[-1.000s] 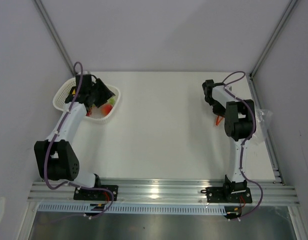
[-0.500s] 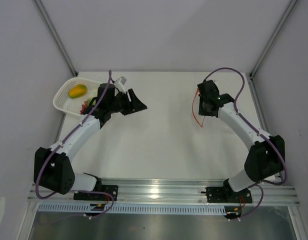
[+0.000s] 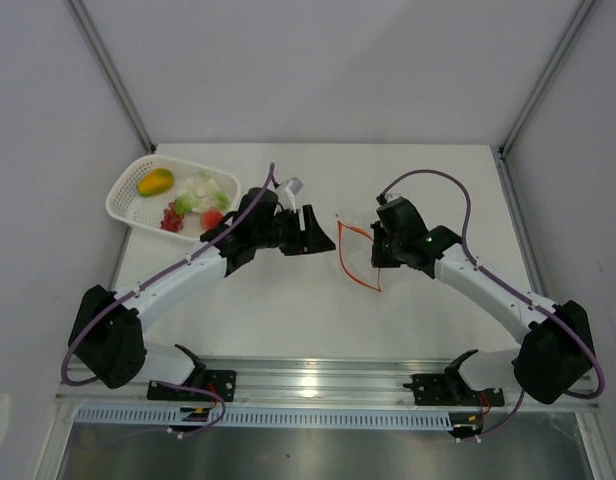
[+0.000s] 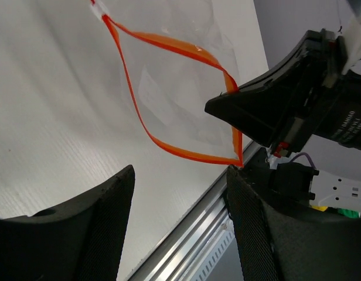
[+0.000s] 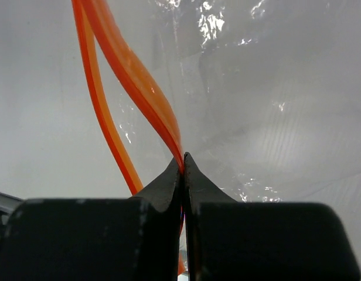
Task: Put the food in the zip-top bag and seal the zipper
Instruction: Pick up the zipper food storage bag at the center of the board, then open the zipper of the food storage bag.
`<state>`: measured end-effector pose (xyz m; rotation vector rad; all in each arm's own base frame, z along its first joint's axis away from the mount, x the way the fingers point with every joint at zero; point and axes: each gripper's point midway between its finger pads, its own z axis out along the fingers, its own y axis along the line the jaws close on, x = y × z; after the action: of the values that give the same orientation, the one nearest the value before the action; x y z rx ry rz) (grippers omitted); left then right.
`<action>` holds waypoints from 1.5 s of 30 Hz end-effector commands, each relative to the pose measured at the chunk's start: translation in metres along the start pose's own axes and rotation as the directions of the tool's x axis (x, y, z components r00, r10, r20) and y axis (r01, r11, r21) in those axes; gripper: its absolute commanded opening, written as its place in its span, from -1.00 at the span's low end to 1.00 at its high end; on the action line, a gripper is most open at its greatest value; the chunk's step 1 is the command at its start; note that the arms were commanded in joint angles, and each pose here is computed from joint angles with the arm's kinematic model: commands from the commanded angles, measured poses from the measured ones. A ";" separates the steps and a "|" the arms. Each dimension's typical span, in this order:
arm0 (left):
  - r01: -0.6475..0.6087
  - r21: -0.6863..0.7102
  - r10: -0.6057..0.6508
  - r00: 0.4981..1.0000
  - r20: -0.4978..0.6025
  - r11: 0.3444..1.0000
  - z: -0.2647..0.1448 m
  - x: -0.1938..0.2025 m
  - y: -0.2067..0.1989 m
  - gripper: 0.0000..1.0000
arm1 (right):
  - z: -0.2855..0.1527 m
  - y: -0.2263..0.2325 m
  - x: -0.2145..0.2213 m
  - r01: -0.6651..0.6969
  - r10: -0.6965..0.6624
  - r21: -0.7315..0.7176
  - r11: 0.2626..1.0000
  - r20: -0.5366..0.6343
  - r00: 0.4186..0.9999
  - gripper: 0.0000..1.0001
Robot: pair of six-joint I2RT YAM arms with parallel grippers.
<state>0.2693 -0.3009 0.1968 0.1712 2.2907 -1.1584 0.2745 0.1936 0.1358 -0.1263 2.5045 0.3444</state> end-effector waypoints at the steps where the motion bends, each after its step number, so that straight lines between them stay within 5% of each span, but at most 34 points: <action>1: 0.010 -0.038 -0.009 1.000 0.028 0.999 0.011 -0.001 -0.002 0.33 | -0.018 0.023 -0.023 -0.038 0.048 -0.098 0.994 0.102 0.994 -1.00; 18: 0.049 -0.099 -0.057 0.996 -0.075 0.994 0.054 0.026 0.007 0.25 | -0.053 0.046 -0.031 -0.021 0.050 -0.202 0.979 0.139 0.989 -1.00; 25: 0.059 -0.090 -0.069 0.992 -0.109 0.994 0.060 0.037 0.009 -0.44 | -0.053 0.043 -0.031 -0.018 0.044 -0.184 0.983 0.137 0.990 -0.97; 28: 0.047 -0.086 -0.057 0.992 -0.116 0.995 0.056 0.038 0.006 -0.97 | -0.050 0.042 -0.030 -0.017 0.041 -0.177 0.984 0.131 0.991 -0.89; 33: -0.007 -0.129 -0.004 0.996 -0.084 0.992 0.042 0.028 0.007 -0.99 | -0.048 0.033 -0.035 0.000 0.015 -0.111 0.994 0.138 0.990 -0.45; 41: -0.065 -0.179 0.051 0.995 -0.084 0.982 0.026 0.029 0.012 -0.99 | -0.043 0.033 -0.047 0.055 -0.047 -0.064 0.996 0.120 0.992 -0.34; 43: -0.079 -0.181 0.064 0.994 -0.086 0.980 0.023 0.030 0.013 -0.99 | -0.040 0.039 -0.048 0.069 -0.061 -0.075 0.995 0.111 0.992 -0.57; 44: -0.083 -0.182 0.068 0.994 -0.089 0.980 0.023 0.031 0.014 -0.99 | -0.040 0.041 -0.048 0.077 -0.069 -0.077 0.994 0.110 0.992 -1.00; 45: -0.092 -0.194 0.074 0.993 -0.096 0.977 0.021 0.033 0.016 -0.99 | -0.039 0.043 -0.048 0.084 -0.075 -0.078 0.993 0.110 0.991 -1.00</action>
<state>0.2562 -0.3140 0.1376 0.1840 2.4953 -0.9151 0.2810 0.2200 0.1923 -0.1989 2.3985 0.4236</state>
